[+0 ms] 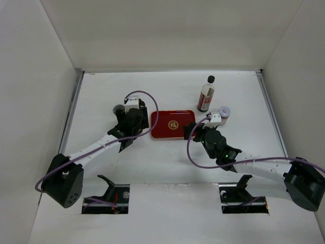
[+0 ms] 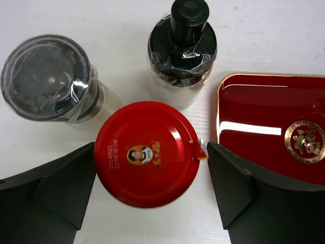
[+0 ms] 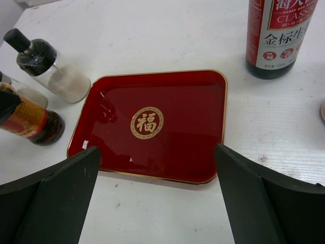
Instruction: Organize the condiment bottles
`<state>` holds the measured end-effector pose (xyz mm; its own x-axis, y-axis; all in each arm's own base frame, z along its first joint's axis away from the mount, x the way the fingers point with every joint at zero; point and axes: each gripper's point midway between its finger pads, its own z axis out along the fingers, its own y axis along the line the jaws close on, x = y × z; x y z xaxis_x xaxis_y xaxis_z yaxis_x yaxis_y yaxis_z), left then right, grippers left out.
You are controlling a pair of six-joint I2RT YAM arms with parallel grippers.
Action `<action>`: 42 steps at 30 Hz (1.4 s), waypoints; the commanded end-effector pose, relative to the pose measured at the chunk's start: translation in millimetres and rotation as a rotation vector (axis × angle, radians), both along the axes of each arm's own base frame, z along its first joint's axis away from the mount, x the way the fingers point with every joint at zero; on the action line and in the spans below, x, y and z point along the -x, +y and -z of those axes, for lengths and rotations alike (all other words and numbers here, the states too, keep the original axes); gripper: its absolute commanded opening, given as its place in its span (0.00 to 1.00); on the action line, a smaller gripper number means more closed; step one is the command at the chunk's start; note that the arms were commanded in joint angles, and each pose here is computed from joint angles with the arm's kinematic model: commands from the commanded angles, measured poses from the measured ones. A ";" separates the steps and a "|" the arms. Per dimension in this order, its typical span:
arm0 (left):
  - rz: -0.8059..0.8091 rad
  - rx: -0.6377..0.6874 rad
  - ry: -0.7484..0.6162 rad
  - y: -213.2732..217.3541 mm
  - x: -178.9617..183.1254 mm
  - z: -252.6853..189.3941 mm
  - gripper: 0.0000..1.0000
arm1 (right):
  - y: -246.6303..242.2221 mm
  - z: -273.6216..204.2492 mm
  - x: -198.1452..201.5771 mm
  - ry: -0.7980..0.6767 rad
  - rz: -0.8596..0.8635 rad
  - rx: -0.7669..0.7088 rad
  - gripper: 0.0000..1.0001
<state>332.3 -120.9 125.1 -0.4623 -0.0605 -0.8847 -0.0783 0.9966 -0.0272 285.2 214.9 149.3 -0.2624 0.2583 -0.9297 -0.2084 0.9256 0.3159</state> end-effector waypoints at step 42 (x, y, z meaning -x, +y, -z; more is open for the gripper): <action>0.214 0.191 -0.308 -147.7 -78.9 -112.7 0.27 | -28.7 -43.2 -4.7 -0.095 0.088 -0.161 1.00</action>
<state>385.7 -248.1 149.5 -0.3995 0.0034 -0.9167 0.1464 0.9874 -0.0601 286.8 188.5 179.4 -0.1832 0.3767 -0.9080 -0.1707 0.8974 0.4068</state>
